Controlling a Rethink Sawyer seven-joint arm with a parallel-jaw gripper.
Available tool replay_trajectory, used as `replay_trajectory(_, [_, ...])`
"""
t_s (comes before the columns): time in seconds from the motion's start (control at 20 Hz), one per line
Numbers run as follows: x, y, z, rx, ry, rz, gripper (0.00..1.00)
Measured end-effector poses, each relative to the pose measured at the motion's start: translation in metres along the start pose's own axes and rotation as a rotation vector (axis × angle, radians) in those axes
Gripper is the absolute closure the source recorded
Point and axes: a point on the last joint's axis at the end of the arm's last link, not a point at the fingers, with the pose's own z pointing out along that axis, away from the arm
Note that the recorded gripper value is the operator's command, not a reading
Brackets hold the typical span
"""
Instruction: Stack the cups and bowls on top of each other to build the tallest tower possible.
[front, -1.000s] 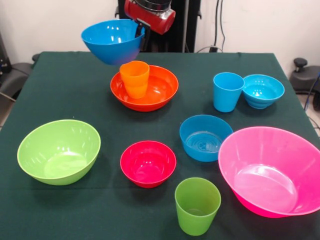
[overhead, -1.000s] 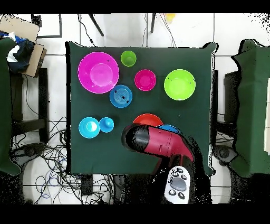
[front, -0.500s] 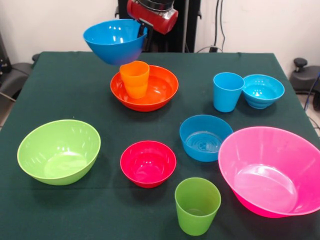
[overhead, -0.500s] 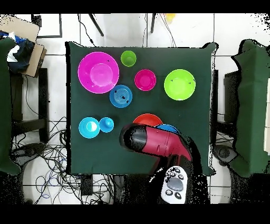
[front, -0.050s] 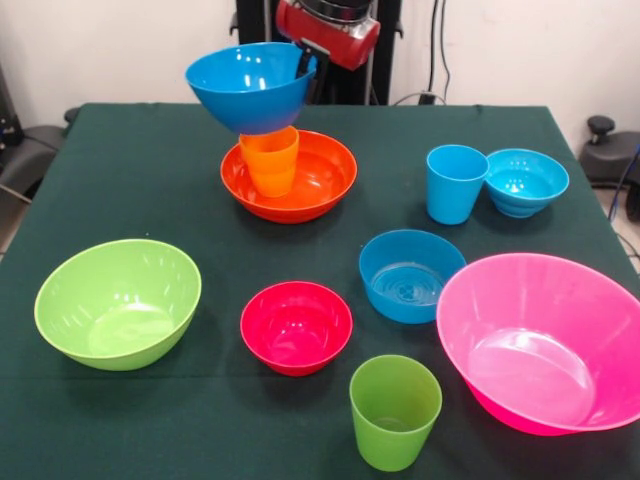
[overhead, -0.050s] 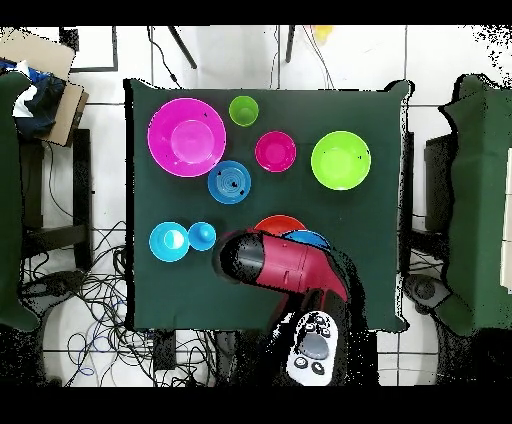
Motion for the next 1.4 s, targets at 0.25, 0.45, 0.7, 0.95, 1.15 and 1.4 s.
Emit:
replay_trajectory(0.25, [-0.001,0.006,0.003,0.003,0.002,0.007,1.0])
replay_trajectory(0.45, [0.003,0.01,0.008,0.012,0.01,0.011,1.0])
replay_trajectory(0.7, [0.007,0.012,0.012,0.023,0.017,0.011,1.0])
replay_trajectory(0.95, [0.006,0.014,0.015,0.034,0.015,0.019,1.0])
replay_trajectory(1.15, [0.004,0.018,0.016,0.045,0.006,0.034,1.0])
replay_trajectory(1.4, [0.002,0.024,0.016,0.053,-0.007,0.048,1.0])
